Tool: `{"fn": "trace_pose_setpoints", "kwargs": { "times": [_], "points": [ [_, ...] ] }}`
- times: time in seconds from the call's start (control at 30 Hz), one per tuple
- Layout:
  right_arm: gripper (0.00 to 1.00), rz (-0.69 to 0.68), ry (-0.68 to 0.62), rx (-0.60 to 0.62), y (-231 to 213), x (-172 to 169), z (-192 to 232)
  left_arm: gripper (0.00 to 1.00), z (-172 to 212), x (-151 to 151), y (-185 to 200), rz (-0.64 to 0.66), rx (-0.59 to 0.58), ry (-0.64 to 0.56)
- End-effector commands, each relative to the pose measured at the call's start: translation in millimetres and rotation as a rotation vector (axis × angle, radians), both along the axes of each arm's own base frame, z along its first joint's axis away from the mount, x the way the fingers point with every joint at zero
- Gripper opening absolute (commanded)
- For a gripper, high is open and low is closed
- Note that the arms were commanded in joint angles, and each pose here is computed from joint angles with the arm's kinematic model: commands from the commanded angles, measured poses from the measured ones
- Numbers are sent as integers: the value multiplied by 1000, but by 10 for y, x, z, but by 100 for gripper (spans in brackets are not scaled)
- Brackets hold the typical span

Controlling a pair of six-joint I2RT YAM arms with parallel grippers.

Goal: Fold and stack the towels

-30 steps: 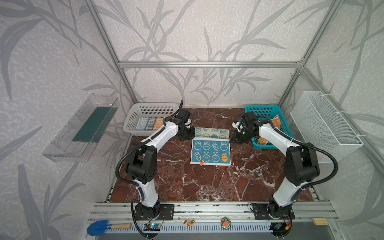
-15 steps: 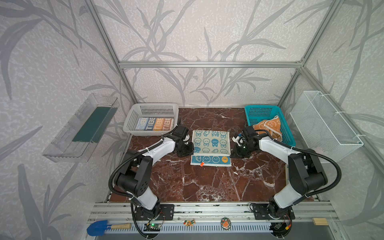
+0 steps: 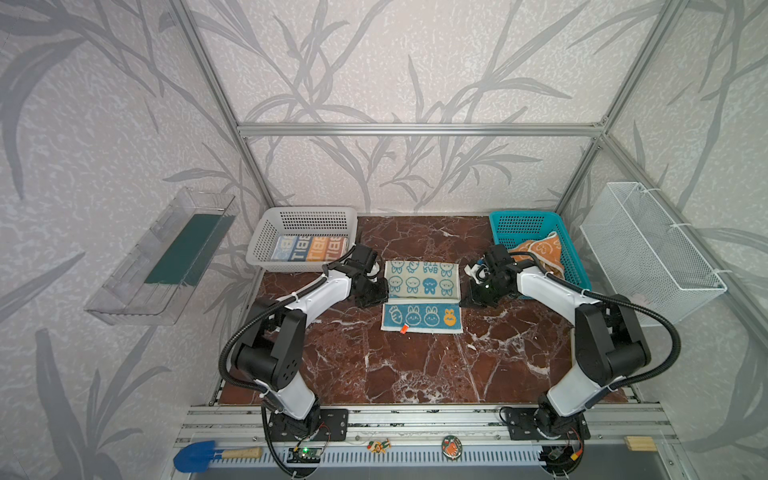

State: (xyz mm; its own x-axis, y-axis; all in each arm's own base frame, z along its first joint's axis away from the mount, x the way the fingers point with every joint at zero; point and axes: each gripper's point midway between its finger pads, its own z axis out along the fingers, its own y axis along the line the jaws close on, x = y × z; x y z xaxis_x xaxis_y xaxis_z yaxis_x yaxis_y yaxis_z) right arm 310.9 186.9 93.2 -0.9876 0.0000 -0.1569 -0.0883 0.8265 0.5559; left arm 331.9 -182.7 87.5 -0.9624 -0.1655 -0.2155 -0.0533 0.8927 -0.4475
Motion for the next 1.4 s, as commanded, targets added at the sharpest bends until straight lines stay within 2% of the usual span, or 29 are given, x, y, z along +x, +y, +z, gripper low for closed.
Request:
{"fn": "trace_pose_setpoints", "kwargs": {
  "times": [0.0, 0.13, 0.37, 0.73, 0.83, 1.1, 1.23, 1.37],
  "points": [
    [0, -1, -18, -38, -94, -107, 176, 0, 250, -68, 118, 19, 28, -39],
    [0, 8, 6, -51, -97, -256, 24, 0, 100, -238, 146, 27, 24, -7],
    [0, 8, 97, -91, -150, -507, -479, 0, -324, -557, 95, 17, 13, 79],
    [0, 2, 133, -104, -147, -493, -648, 0, -635, -653, -10, -3, 17, 139],
    [0, 3, 113, -97, -126, -441, -528, 0, -587, -613, -33, -15, 20, 137],
    [0, 10, 5, -90, -139, -364, 16, 0, -18, -433, -36, -21, 25, 25],
    [0, 11, 0, -99, -178, -443, 22, 0, -20, -563, -77, -17, -9, 31],
    [0, 18, 34, -115, -214, -546, -169, 0, -179, -727, -70, -14, -12, 65]
  ]
}}
